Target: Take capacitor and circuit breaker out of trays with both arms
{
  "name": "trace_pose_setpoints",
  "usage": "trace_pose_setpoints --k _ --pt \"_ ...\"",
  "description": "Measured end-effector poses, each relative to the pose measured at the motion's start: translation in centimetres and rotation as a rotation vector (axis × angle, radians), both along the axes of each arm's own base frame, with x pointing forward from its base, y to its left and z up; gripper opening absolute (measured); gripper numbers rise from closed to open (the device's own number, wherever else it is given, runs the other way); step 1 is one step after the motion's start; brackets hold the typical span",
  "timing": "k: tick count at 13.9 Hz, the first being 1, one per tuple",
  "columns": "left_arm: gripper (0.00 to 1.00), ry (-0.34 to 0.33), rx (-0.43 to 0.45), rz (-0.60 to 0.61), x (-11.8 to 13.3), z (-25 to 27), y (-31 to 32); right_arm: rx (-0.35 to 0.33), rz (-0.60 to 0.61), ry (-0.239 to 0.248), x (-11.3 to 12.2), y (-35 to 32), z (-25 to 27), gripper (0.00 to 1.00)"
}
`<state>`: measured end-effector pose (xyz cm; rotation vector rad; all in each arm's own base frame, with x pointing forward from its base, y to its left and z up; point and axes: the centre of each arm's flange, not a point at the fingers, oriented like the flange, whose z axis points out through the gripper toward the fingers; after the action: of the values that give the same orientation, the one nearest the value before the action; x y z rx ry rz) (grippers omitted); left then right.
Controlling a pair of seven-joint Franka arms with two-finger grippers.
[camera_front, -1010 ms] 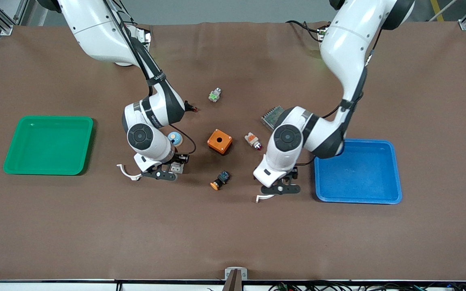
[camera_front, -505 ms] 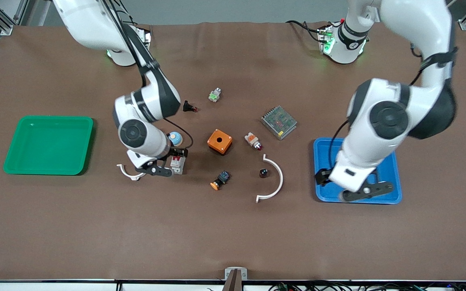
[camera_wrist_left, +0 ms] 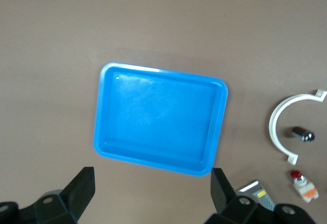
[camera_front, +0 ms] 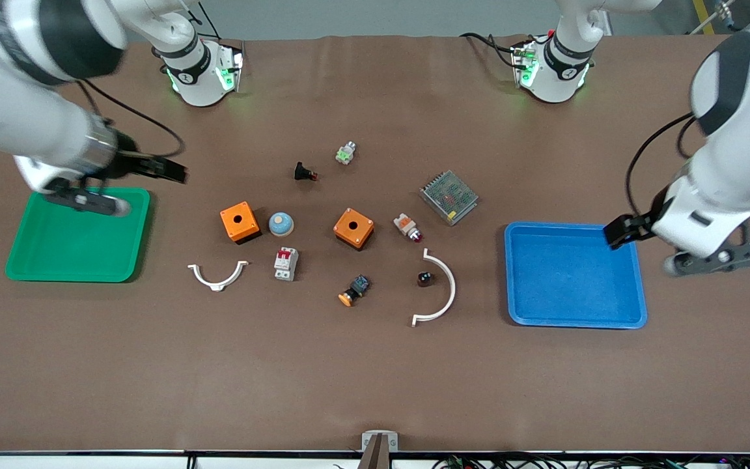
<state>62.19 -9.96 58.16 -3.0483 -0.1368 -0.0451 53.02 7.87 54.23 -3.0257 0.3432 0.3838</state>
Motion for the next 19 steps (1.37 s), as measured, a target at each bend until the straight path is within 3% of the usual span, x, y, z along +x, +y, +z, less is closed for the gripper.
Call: trace_pose_setpoints --k 5,10,19 --pt "1.00 -0.001 -0.007 -0.048 -5.3 3.3 4.5 -0.028 0.052 -0.058 0.0 -11.8 1.3 1.00" --pt "1.00 0.009 -0.036 -0.076 -9.9 4.0 3.1 -0.042 0.065 -0.164 0.8 -13.3 5.6 1.00" --pt "1.00 0.005 -0.065 -0.081 -11.0 4.4 2.6 -0.061 0.056 -0.243 3.1 -13.8 8.3 1.00"
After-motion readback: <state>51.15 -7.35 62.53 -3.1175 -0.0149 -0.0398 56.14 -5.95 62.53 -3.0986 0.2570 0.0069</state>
